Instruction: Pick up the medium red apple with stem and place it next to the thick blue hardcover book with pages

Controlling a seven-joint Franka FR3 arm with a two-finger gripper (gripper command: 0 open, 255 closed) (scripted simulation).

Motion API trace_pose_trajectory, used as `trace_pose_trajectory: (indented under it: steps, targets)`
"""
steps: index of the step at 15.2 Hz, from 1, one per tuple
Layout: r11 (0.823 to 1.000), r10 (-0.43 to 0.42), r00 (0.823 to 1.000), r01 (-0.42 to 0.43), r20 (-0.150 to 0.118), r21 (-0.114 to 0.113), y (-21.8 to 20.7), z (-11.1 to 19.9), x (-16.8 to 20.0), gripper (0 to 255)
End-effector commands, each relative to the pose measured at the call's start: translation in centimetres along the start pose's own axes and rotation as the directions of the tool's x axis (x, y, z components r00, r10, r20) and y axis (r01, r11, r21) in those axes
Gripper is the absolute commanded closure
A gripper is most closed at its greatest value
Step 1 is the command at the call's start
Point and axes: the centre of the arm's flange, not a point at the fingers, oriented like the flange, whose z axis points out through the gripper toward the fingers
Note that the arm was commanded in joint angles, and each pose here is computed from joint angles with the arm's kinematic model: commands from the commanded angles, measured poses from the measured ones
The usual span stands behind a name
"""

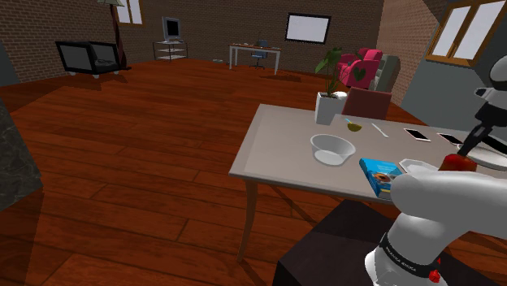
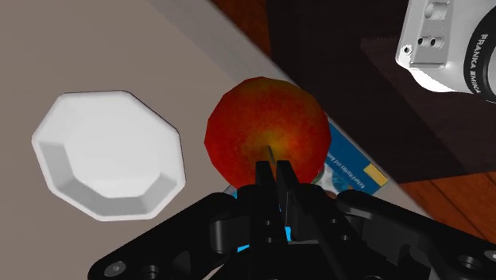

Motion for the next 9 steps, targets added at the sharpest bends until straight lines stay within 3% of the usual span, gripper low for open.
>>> trace_pose_trajectory:
  steps: [1,9]
  targets:
    - [1.000,0.000,1.000,0.000,0.000,0.000,0.0,1.1,-0.1,255]
    - [1.000,0.000,1.000,0.000,0.000,0.000,-0.1,5.3,-0.5,255]
